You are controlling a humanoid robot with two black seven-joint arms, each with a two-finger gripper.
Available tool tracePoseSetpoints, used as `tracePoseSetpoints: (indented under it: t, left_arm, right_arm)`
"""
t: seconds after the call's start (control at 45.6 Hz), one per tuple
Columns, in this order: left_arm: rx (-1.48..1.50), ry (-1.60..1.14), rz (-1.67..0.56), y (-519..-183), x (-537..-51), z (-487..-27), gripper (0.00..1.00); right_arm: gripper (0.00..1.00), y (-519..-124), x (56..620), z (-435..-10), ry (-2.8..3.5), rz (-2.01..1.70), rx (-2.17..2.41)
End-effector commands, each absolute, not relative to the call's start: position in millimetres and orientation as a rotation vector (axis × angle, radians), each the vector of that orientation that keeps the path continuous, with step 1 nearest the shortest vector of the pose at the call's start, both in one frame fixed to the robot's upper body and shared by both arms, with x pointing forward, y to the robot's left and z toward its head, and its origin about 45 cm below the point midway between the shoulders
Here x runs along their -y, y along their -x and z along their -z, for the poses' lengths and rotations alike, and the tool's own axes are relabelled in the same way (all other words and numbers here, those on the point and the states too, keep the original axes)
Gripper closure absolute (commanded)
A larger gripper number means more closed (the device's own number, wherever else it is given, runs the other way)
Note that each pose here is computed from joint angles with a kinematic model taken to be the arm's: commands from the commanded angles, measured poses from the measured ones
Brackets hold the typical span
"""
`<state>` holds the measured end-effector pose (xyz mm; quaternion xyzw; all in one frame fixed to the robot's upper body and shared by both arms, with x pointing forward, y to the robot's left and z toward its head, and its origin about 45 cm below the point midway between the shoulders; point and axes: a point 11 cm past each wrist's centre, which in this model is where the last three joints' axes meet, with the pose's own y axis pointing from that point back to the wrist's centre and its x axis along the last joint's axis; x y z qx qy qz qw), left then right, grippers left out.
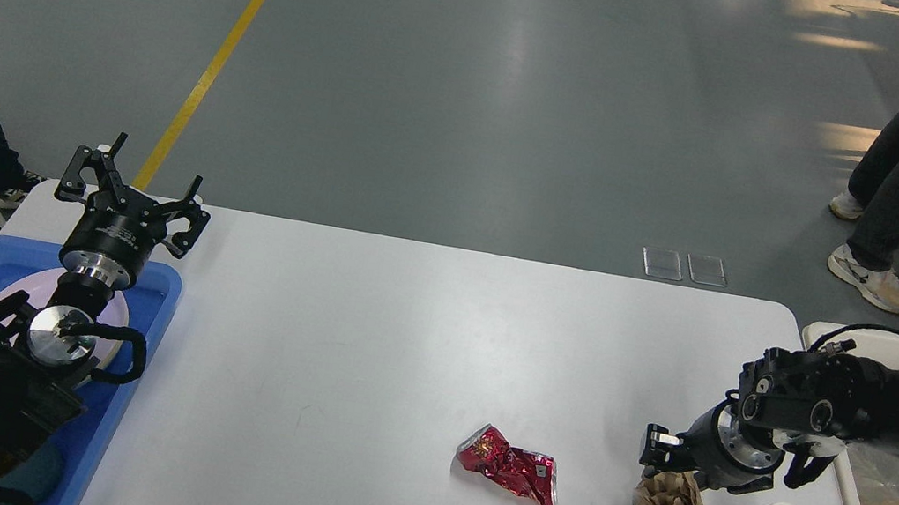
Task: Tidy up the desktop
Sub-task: 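Lift the brown paper and drop it into the white bin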
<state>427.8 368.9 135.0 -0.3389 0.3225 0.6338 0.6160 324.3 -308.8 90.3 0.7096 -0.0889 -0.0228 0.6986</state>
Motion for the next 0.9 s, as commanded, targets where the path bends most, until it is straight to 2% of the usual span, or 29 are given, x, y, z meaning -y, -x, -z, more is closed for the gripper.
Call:
tracePoseSetpoints:
  t: [0.0,0.285,0.439,0.57,0.878]
  left_arm:
    - [-0.742,0.782,-1.459,-428.2,-368.7,-135.6,0.03]
    - [-0.743,0.780,-1.461,-427.5,-369.2,-134.7,0.03]
    - [-0.742,0.782,-1.459,-428.2,-368.7,-135.6,0.03]
    - [-0.742,0.782,-1.459,-428.2,-368.7,-135.6,0.03]
    - [-0.742,0.782,-1.459,-428.2,-368.7,-135.6,0.03]
  right_arm:
    - [1.00,-325.7,307.8,-91.4,-1.580,0.042,0.194]
    - [1.00,-334.1,301.3,-99.6,-1.591,0.023,0.197]
    - [1.00,-355.2,293.3,-129.5,-1.610,-0.014,0.206]
    - [1.00,-380.1,291.3,-174.0,-1.642,-0.045,0.249]
    - [1.00,-432.2,310.4,-327.7,-1.692,-0.199,0.468]
